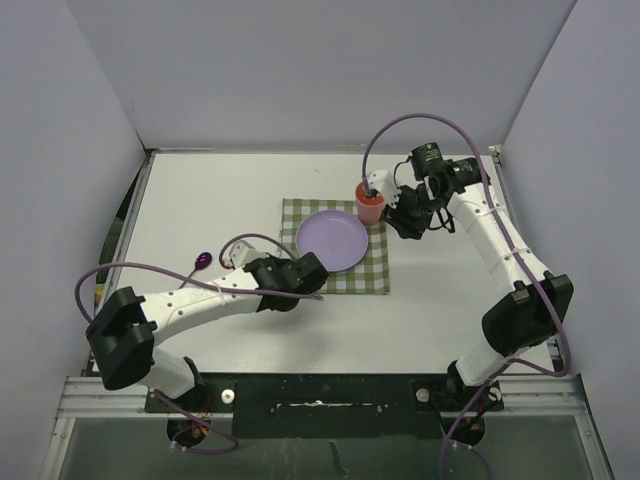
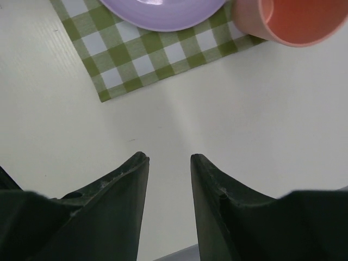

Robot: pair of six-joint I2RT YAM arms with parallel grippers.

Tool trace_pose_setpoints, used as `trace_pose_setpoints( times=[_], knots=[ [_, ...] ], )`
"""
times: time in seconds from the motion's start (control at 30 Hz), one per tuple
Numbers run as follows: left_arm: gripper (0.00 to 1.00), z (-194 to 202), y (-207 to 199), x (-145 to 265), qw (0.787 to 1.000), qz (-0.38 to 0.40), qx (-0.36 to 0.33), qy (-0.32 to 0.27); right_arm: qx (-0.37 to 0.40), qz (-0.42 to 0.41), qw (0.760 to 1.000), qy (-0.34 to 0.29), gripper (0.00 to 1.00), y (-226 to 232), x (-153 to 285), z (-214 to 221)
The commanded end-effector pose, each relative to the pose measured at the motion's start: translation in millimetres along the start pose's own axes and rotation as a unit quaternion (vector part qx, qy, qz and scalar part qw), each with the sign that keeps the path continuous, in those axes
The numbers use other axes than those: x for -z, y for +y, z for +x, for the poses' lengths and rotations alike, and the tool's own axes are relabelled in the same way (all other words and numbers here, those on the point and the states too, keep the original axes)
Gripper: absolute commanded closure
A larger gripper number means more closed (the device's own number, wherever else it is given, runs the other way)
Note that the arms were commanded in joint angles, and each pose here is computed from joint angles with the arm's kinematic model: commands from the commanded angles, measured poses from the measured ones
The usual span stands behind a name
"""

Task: Set the dinner table for one person
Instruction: Pick up the fork at the center of the board.

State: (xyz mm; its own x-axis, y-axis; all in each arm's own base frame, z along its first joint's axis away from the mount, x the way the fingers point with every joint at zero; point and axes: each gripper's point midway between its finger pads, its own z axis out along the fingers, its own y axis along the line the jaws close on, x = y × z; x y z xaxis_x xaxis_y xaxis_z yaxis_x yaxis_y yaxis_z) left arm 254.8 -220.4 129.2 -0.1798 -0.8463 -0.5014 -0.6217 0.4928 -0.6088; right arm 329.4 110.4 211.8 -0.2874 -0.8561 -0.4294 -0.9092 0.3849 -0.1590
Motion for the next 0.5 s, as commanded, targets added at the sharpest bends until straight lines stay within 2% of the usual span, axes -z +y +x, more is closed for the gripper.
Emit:
trace_pose_setpoints(
  times=[0.0,0.13,0.23,0.37,0.47],
  knots=[
    [0.87,-9.5,-28.6,-13.2,0.962,-0.042,0.268,-0.026,0.026,0.006,1.000,0.017,0.62,12.4,4.4,1.1],
    [0.70,-19.4,-47.9,-17.3,0.958,-0.060,0.277,-0.041,0.031,0.005,0.999,0.022,0.62,14.7,3.1,2.0],
    [0.57,-29.4,-45.8,-21.3,0.957,-0.076,0.275,-0.055,0.041,0.008,0.999,0.029,0.62,13.4,5.7,1.3],
    [0.52,-15.5,-15.8,-35.8,0.953,-0.106,0.282,-0.038,0.054,0.008,0.998,0.043,0.62,9.2,11.9,1.0],
    [0.50,-10.1,18.6,-56.2,0.944,-0.166,0.283,-0.038,0.060,0.014,0.997,0.047,0.61,6.4,14.0,1.5]
  ],
)
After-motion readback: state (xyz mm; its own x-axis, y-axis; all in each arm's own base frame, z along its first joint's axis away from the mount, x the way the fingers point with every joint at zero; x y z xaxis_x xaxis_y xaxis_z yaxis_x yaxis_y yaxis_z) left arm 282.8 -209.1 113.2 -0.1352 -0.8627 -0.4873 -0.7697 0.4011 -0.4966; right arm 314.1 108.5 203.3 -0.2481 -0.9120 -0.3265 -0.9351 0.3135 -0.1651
